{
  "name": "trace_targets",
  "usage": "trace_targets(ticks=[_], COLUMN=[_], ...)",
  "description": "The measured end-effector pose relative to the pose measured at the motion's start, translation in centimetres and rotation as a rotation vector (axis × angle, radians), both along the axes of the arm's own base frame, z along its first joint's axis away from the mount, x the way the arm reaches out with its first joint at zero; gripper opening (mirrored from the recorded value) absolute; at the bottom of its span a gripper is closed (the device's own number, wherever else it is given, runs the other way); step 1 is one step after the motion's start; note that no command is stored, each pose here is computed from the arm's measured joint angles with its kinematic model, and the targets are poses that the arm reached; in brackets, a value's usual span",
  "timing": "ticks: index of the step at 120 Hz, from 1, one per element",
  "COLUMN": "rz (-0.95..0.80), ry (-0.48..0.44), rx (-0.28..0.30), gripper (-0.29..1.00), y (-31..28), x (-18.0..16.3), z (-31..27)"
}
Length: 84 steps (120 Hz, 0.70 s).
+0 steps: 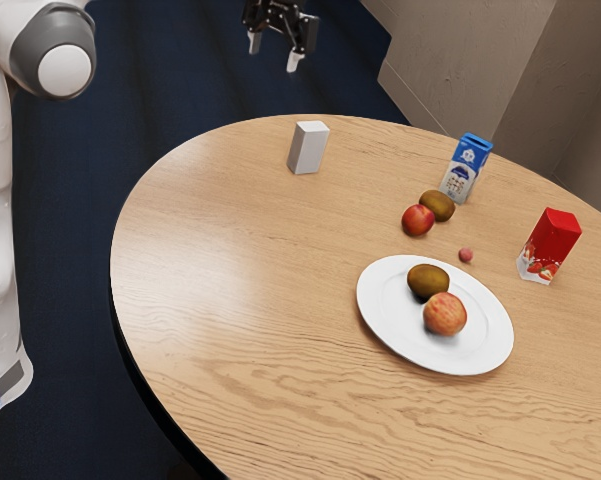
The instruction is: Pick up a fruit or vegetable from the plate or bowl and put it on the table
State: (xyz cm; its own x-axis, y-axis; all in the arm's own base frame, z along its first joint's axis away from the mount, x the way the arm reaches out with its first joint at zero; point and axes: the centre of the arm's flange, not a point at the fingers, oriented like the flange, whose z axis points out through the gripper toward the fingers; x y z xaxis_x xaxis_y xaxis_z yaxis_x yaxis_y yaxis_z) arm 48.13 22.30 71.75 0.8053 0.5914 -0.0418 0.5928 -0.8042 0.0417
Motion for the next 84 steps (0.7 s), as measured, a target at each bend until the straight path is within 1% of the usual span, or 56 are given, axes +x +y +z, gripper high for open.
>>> trace_targets(ticks=[24, 31, 37, 44, 49, 51, 53, 59, 61, 64, 72, 84], rz=[-0.054, -0.108, -0.172, -0.228, -0.265, -0.280, -0.296, -0.332, -0.348, -0.377, -0.470, -0.596], ry=[0.011, 0.005, -0.008, -0.028, -0.048, -0.076, -0.122, -0.292, -0.326, -0.349, -0.303, -0.203], rx=[0.054, 0.084, 0.087, 0.090, 0.081, 0.088, 0.109, 0.211, 0.236, 0.258, 0.262, 0.248], gripper=[0.69, 0.69, 0.69, 0.69, 0.68, 0.68, 0.68, 0.68, 0.68, 0.68, 0.68, 0.68], y=[-3.0, -3.8, -5.2, -6.3, -7.0, -7.5, -8.0, -9.9, -10.6, -11.9, -15.3, -20.5], x=[1.3, 2.2, 1.6, 2.1, 2.5, 2.3, 1.6, -1.8, -2.8, -3.6, -1.9, 2.1], z=[0.2, 0.2, -0.2, -0.4, -0.4, 0.7, 3.0, 11.6, 13.4, 14.8, 13.6, 9.3])
